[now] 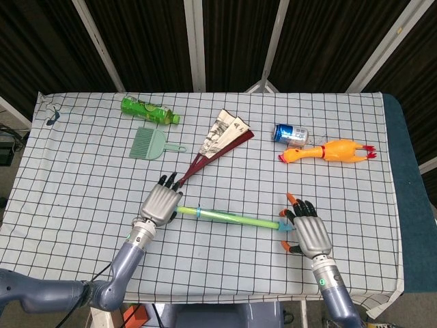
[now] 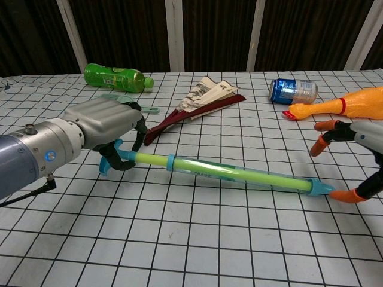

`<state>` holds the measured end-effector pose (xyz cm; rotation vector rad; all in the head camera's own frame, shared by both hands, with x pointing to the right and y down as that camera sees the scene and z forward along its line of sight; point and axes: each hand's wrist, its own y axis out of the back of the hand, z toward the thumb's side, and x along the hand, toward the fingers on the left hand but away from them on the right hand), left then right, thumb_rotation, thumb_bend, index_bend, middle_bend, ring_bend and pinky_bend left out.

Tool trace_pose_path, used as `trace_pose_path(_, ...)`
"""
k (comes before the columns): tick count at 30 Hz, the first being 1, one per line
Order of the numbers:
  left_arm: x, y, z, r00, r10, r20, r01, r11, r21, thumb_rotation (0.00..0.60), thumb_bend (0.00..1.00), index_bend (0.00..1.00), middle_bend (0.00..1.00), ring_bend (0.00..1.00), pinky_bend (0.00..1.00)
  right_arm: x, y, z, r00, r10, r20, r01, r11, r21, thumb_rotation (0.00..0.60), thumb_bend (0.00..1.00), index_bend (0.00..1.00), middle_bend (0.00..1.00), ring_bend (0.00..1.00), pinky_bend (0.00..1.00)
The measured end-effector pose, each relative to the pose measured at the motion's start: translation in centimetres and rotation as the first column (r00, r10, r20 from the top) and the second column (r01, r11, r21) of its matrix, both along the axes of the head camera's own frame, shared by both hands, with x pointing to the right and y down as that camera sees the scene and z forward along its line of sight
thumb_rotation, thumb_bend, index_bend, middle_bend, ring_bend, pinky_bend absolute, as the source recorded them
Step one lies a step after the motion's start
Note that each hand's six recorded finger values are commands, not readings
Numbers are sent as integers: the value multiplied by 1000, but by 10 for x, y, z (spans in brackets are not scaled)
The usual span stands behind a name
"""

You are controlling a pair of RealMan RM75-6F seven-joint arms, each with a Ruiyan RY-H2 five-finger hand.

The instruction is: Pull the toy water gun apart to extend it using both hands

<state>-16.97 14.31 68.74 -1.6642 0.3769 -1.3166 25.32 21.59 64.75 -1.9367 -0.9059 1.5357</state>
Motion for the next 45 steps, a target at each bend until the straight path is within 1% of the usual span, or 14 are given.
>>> trace_pose_path(4,-3,1,0,1000,6,9,-6,1000,-4,600,481,583,236,53,157,-8,-6,9,1000,-6,-27,6,1000,15,600,264,319,78,0,0)
trace_pose_path(12,-4,3,3,1000,8,10,-8,1000,-14,600,481,582,236,53,157,-13,-12,19,999,20,-39,-19,1000,17,600,264,329,78,0,0)
trace_pose_path(17,-4,2,2,1000,8,12,-7,1000,-12,600,481,582,236,53,157,-12,-9,23,999,26,-43,-26,1000,1,600,264,347,78,0,0)
trace_pose_path(22,-6,1,1,1000,5,14,-4,1000,-11,600,481,583,236,53,157,-13,-3,28,998,7,-64,-7,1000,-10,600,264,347,78,0,0)
trace_pose_path(28,-9,1,1,1000,9,23,-9,1000,-11,600,481,582,236,53,157,-11,-6,37,996,10,-86,-11,1000,-16,600,264,348,79,0,0)
trace_pose_path(34,-10,-1,0,1000,11,23,-11,1000,-9,600,481,583,234,53,157,-8,-8,44,995,14,-101,-15,1000,-15,600,264,391,100,0,0)
trace_pose_path(40,-9,-1,-1,1000,15,22,-14,1000,-11,600,481,583,234,53,157,-10,-5,48,995,18,-93,-20,999,-26,600,264,402,106,0,0)
trace_pose_path(45,-7,0,0,1000,23,21,-23,1000,-15,600,481,584,234,53,157,-15,-6,49,996,14,-84,-16,1000,-20,600,264,416,115,0,0)
